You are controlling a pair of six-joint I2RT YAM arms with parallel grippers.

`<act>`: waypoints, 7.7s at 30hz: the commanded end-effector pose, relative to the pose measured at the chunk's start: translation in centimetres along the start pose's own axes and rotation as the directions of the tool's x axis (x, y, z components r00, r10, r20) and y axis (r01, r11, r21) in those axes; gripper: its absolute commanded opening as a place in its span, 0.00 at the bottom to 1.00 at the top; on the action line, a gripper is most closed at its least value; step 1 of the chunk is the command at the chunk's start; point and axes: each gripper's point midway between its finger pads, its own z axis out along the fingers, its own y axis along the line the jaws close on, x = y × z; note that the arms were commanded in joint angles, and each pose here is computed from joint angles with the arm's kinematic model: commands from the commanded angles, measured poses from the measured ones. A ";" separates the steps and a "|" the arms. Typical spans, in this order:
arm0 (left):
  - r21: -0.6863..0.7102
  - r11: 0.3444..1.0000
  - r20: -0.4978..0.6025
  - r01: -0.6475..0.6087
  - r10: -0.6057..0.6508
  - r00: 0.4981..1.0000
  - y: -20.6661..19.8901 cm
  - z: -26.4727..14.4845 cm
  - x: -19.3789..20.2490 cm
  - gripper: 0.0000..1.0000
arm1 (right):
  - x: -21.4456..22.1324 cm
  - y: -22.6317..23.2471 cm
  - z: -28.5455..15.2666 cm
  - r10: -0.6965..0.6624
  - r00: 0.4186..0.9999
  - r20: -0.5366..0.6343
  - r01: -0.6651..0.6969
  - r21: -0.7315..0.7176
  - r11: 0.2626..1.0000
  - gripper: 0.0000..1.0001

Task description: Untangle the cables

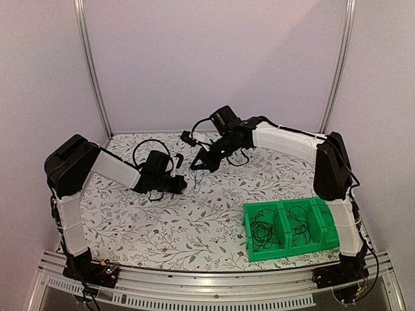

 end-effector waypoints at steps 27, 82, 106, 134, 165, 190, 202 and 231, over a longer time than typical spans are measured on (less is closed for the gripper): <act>0.198 0.976 0.412 -0.093 0.003 0.911 -7.0 -17.9 -5.4 0.54 | -6.3 6.9 -11.4 -0.247 0.958 0.144 0.250 -0.004 0.968 0.00; 0.005 0.985 0.157 0.174 -0.172 0.972 3.0 -2.6 -1.1 0.00 | -16.7 12.8 -31.6 -0.500 0.777 0.383 0.407 0.300 0.863 0.00; 0.151 0.981 0.357 -0.119 0.058 0.932 -5.8 -9.5 -5.6 0.37 | -10.2 8.1 -27.4 -0.341 0.883 0.324 0.268 0.249 0.931 0.00; 0.249 0.958 0.404 -0.146 0.034 0.914 -11.5 -6.7 -3.8 0.53 | -5.3 2.5 -12.5 -0.072 0.975 0.210 0.080 -0.029 0.996 0.00; 0.110 0.986 0.532 -0.128 0.050 0.845 -7.8 -6.7 -8.4 0.00 | -1.8 -0.3 -9.6 -0.116 0.991 0.068 0.106 0.130 0.986 0.57; 0.143 0.990 0.450 -0.015 -0.052 0.891 -4.6 -5.7 -5.8 0.00 | 12.7 -3.8 0.5 -0.126 0.930 -0.344 0.186 0.147 0.971 0.55; 0.127 0.992 0.445 0.005 -0.062 0.893 -3.4 -5.4 -5.8 0.00 | 10.8 0.7 1.5 -0.106 0.977 -0.184 0.092 -0.082 0.992 0.25; 0.081 0.994 0.450 0.070 -0.100 0.888 -0.6 -6.6 -6.3 0.00 | 10.7 6.6 4.4 -0.008 0.976 -0.218 -0.045 -0.236 0.971 0.25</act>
